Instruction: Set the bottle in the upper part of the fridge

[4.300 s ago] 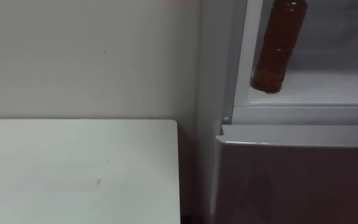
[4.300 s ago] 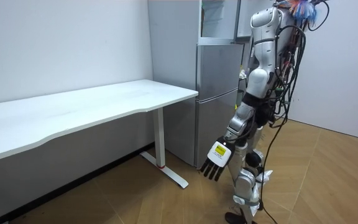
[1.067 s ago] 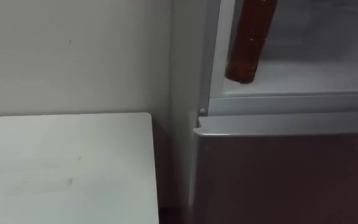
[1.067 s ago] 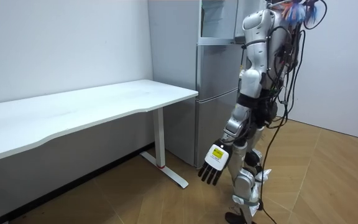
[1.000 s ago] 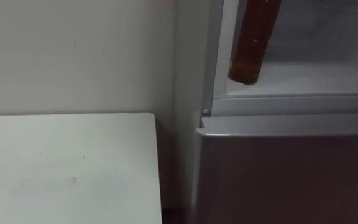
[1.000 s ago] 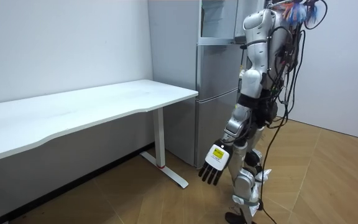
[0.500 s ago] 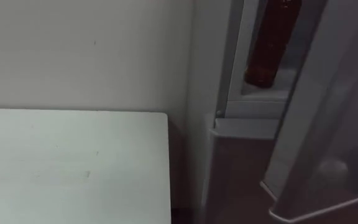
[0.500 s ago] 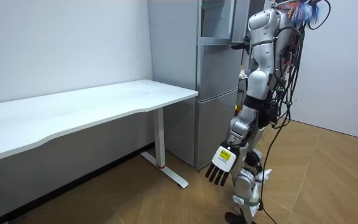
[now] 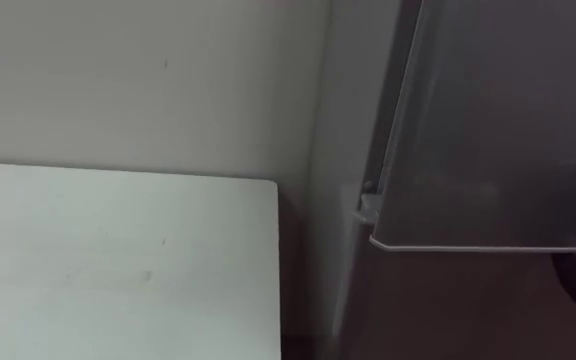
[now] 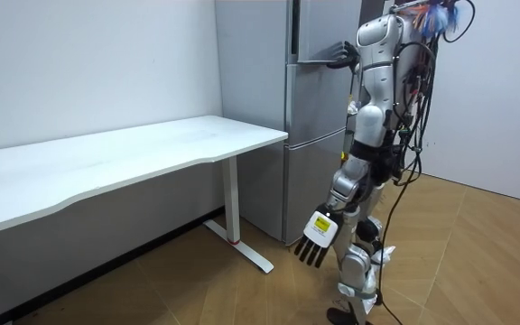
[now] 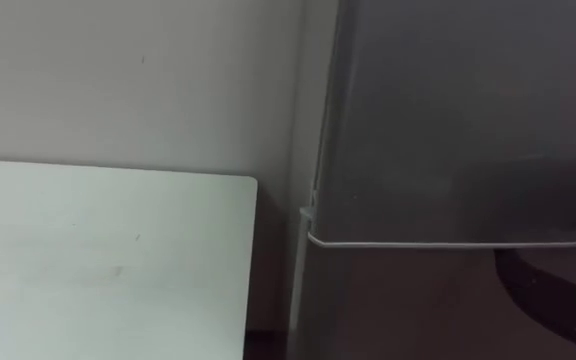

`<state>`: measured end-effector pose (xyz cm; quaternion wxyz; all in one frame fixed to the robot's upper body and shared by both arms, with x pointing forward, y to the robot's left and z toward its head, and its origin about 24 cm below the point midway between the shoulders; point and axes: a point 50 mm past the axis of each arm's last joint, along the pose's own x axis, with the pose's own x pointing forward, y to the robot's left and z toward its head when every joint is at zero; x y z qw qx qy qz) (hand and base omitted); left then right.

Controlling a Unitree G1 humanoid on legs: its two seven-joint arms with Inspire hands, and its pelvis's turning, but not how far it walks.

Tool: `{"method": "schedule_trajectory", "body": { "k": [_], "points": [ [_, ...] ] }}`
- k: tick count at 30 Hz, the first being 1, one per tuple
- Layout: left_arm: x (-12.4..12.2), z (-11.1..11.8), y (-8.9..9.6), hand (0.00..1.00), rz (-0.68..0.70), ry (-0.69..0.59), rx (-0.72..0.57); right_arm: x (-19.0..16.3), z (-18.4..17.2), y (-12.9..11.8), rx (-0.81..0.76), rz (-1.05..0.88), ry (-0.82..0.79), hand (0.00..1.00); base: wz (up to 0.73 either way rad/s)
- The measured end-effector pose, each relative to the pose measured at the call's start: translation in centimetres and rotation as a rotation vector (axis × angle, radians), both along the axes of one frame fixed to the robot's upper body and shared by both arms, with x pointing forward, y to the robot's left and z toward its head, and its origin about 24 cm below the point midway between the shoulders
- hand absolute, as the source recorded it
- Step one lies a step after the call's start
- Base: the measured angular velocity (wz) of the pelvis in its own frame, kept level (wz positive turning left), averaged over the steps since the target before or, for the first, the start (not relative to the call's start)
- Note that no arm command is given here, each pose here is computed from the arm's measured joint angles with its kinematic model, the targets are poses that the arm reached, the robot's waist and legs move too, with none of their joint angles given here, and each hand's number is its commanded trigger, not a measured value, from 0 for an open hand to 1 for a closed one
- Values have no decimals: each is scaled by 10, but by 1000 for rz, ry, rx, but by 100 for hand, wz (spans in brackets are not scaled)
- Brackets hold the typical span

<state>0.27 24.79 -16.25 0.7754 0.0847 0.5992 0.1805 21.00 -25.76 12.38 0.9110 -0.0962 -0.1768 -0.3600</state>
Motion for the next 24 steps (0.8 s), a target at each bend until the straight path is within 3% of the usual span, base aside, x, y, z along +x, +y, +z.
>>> {"method": "schedule_trajectory", "body": {
  "k": [24],
  "points": [
    [-9, -4, -9, 0, -164, 98, -9, 7, -12, 49, 84, 253, -36, 0, -2]
  ]
}}
